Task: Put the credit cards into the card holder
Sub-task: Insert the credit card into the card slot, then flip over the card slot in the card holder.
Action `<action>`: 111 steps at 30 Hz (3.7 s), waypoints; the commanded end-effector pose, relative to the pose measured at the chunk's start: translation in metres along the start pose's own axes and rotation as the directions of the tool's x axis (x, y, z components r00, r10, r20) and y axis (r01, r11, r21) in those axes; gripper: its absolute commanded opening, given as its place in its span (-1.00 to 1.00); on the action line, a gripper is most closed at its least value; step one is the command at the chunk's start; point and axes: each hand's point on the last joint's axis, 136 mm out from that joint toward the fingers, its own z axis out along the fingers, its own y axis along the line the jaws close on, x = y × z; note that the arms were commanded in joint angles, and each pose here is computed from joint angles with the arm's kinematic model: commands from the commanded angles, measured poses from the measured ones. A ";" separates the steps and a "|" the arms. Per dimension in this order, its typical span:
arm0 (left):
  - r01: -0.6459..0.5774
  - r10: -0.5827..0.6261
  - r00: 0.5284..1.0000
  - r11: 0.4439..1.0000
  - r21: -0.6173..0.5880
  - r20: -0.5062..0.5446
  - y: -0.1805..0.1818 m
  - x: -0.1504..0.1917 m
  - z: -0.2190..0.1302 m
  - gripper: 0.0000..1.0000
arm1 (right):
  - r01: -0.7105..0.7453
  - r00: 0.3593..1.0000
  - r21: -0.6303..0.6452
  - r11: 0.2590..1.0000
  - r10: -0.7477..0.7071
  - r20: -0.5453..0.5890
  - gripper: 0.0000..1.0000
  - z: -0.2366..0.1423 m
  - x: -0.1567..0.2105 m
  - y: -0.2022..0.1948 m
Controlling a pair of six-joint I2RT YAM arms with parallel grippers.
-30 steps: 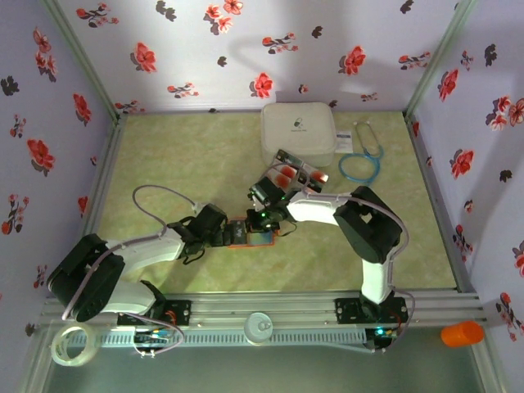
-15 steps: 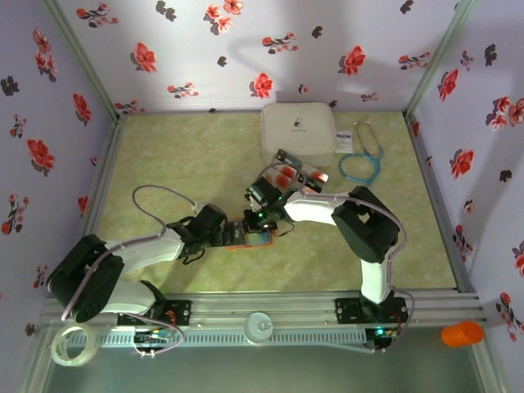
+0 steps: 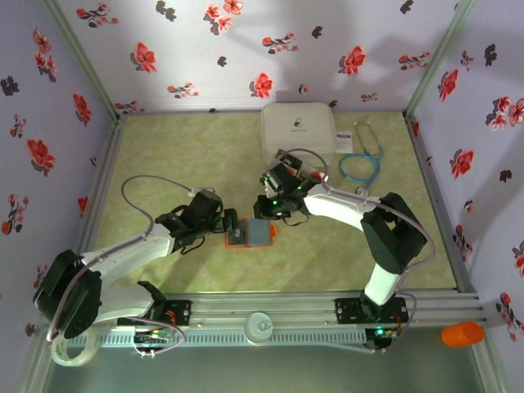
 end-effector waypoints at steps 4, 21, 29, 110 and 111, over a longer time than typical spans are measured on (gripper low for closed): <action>-0.021 0.024 0.999 0.995 0.097 -0.029 -0.042 0.002 -0.001 0.99 | 0.000 1.000 0.053 0.999 0.001 -0.018 -0.73 -0.002 0.003 -0.026; -0.099 0.103 0.990 0.994 0.054 -0.093 -0.052 0.042 0.035 1.00 | -0.024 0.997 0.010 1.000 0.024 -0.071 -0.89 0.019 0.008 -0.025; -0.110 0.113 0.988 0.993 0.034 -0.104 -0.045 0.049 0.042 1.00 | -0.032 0.995 0.020 0.999 0.034 -0.089 -0.90 0.028 0.012 -0.028; -0.150 0.148 0.982 0.989 -0.010 -0.116 -0.011 0.078 0.053 0.61 | 0.000 0.992 0.015 1.000 0.002 -0.124 -0.87 0.051 0.024 -0.005; -0.151 0.149 0.982 0.988 -0.009 -0.118 -0.011 0.079 0.053 0.58 | 0.001 0.993 0.009 1.000 0.000 -0.118 -0.82 0.048 0.022 -0.002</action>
